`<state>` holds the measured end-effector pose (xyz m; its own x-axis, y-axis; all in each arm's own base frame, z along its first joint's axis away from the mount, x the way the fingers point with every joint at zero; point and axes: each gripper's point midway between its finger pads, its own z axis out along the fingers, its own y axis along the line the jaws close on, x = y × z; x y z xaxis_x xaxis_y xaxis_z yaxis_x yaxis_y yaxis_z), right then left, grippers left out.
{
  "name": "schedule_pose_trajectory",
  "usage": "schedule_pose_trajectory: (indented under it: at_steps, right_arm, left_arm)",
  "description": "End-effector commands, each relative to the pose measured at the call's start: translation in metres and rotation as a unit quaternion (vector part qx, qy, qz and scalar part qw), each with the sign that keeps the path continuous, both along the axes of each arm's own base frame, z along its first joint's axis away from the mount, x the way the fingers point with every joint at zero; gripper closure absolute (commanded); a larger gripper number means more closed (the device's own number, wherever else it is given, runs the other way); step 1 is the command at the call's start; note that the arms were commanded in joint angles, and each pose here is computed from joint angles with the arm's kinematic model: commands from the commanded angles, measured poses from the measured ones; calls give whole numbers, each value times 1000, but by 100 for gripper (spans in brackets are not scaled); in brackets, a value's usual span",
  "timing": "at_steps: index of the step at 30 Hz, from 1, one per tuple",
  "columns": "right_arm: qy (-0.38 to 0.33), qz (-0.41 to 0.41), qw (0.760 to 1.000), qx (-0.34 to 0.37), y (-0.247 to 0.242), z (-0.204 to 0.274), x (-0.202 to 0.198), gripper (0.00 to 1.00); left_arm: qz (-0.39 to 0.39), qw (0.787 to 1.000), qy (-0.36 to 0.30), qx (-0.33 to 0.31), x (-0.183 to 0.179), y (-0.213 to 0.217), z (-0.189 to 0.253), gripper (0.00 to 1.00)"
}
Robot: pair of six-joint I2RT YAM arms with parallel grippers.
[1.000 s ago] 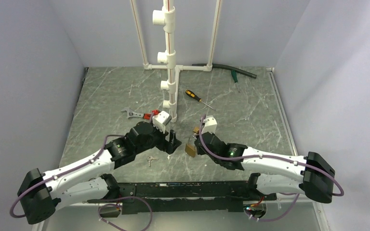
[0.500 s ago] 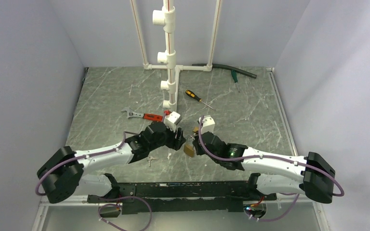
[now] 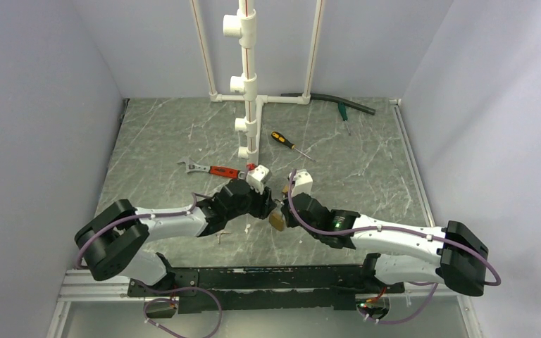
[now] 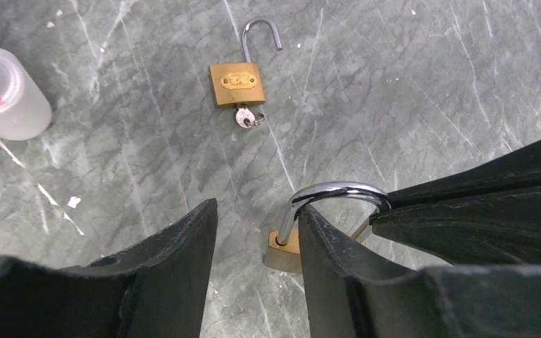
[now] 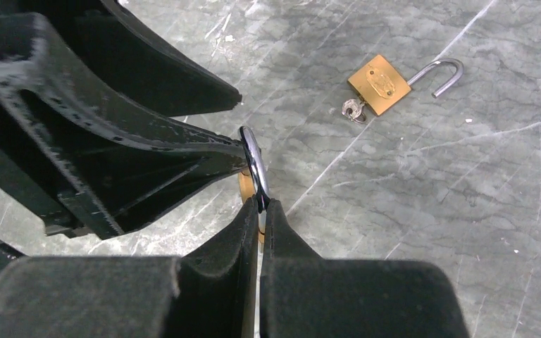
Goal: Unlock with the key
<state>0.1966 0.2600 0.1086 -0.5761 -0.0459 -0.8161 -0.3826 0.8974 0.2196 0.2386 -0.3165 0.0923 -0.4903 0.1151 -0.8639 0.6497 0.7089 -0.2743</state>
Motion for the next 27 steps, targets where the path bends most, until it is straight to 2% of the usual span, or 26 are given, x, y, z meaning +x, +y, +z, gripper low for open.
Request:
schedule_pose_trajectory:
  at_steps: [1, 7, 9, 12, 13, 17, 18, 19, 20, 21, 22, 24, 27]
  right_arm:
    - [-34, 3, 997, 70, 23, 39, 9, 100]
    - [-32, 9, 997, 72, 24, 39, 8, 100]
    - [-32, 9, 997, 72, 24, 40, 8, 100]
    - [-32, 10, 997, 72, 25, 40, 7, 100]
    - [-32, 11, 997, 72, 25, 40, 7, 100]
    - [-40, 16, 996, 74, 22, 46, 6, 100]
    - [-44, 17, 996, 75, 21, 49, 6, 94]
    - [-49, 22, 996, 77, 20, 53, 6, 76]
    - [-55, 29, 995, 79, 19, 57, 5, 54]
    - [-61, 35, 995, 78, 18, 61, 4, 38]
    - [-65, 40, 994, 77, 17, 64, 3, 29]
    - [-72, 51, 993, 80, 16, 72, 0, 24]
    - [-80, 105, 986, 99, 21, 79, -13, 25]
  left_arm:
    - [-1, 1000, -3, -26, 7, -14, 8, 52]
    - [-14, 999, 2, -40, 6, -23, 7, 56]
    - [-18, 999, 3, -43, 6, -25, 7, 64]
    - [0, 999, 11, -49, 9, -25, 9, 96]
    - [3, 999, 15, -49, 9, -24, 10, 100]
    - [8, 998, 20, -60, 4, -19, 23, 100]
    - [9, 998, 25, -57, 2, -17, 25, 100]
    - [18, 998, 29, -51, 3, -14, 27, 100]
    - [27, 998, 32, -45, 4, -10, 28, 100]
    - [31, 998, 33, -45, 3, -9, 31, 100]
    - [36, 998, 35, -44, 3, -6, 33, 100]
    - [48, 997, 40, -44, 2, -2, 40, 100]
    - [58, 996, 50, -43, 1, 2, 52, 100]
